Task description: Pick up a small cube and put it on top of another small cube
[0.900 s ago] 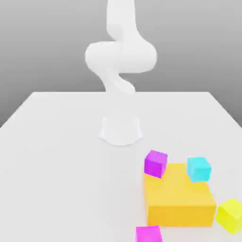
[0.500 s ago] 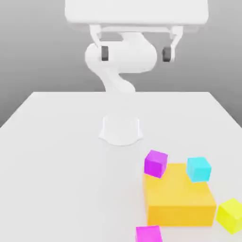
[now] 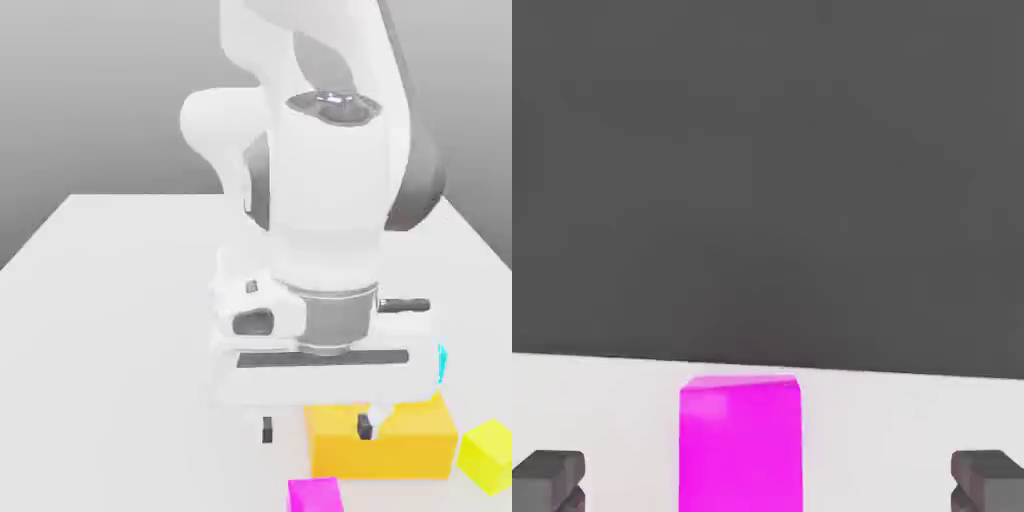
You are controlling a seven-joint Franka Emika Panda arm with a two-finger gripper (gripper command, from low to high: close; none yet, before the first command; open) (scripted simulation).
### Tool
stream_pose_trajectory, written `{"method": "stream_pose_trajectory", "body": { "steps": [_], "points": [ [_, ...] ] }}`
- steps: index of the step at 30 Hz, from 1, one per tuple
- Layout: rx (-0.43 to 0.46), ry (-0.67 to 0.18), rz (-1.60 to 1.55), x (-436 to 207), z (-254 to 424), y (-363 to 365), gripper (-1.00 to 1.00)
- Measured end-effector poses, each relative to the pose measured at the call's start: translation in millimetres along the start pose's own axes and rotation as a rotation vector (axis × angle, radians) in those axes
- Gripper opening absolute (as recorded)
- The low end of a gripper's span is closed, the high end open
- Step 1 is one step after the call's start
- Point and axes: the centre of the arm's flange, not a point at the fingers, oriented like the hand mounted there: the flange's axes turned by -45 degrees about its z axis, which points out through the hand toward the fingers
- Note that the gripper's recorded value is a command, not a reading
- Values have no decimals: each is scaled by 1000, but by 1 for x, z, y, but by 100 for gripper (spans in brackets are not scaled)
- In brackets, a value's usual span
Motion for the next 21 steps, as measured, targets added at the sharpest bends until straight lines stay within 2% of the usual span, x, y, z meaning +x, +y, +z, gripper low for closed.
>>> {"method": "stream_pose_trajectory", "body": {
  "steps": [5, 6, 13, 21],
  "points": [
    [4, -35, -3, -6, 76, -3, 0],
    [4, -36, -3, -7, 85, -4, -100],
    [4, -36, -3, -7, 86, -4, -100],
    [1, -36, -56, -25, -4, -14, -100]
  ]
}}
